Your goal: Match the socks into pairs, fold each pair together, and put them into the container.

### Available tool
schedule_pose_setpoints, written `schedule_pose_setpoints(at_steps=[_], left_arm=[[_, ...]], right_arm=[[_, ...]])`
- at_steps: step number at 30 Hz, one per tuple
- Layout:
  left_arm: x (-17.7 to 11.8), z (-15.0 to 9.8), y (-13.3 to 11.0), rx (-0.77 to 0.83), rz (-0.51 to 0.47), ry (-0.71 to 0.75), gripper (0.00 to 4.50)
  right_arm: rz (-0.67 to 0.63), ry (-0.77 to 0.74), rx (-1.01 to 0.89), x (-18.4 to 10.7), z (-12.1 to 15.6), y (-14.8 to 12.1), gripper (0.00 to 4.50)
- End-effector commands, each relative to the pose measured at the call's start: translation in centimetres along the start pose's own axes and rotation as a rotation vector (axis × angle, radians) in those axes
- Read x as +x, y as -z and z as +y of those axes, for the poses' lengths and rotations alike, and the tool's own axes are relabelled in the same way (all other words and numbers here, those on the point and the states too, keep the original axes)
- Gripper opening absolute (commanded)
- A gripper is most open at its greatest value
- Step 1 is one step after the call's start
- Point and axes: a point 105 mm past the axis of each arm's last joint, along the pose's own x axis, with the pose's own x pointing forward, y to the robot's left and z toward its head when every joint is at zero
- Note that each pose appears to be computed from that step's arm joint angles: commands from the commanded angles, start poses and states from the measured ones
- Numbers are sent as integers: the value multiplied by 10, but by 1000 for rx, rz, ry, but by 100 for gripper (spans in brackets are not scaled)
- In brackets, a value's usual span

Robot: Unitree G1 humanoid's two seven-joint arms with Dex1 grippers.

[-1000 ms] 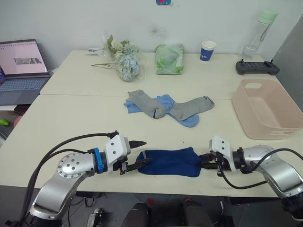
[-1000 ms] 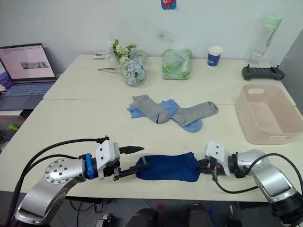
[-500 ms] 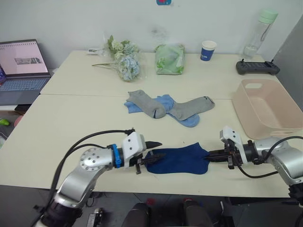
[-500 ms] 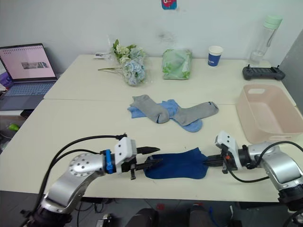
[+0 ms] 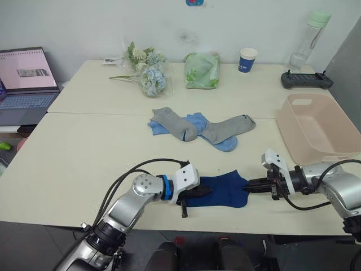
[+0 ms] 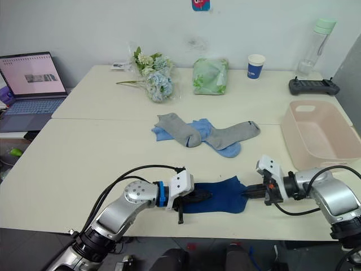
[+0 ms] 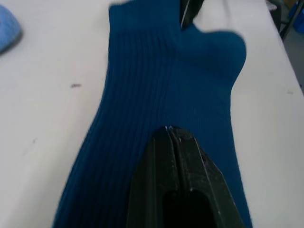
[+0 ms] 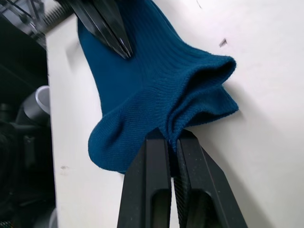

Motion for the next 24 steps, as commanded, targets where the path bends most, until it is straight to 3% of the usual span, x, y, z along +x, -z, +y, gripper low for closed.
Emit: schedule_pose_setpoints(at_steps=[1, 7, 10, 15, 18, 24], left_arm=[[1, 1, 22, 14, 93, -1, 2], [3, -6, 21, -9, 74, 21, 2], [1, -10, 21, -12, 68, 21, 2], [-12, -5, 10, -21, 7, -46, 2], [-40, -6, -9, -97, -53, -85, 2], [-98, -12, -26, -137, -36, -135, 2]], right_arm=[[-50, -65, -31, -4, 18, -26, 0], [-128, -252, 49, 5, 55, -57, 0], [-232, -309, 101, 27, 62, -79, 0], [-228, -300, 127, 49, 60, -74, 0], [-211, -297, 125, 55, 55, -68, 0], [-193, -305, 93, 78, 54, -62, 0]])
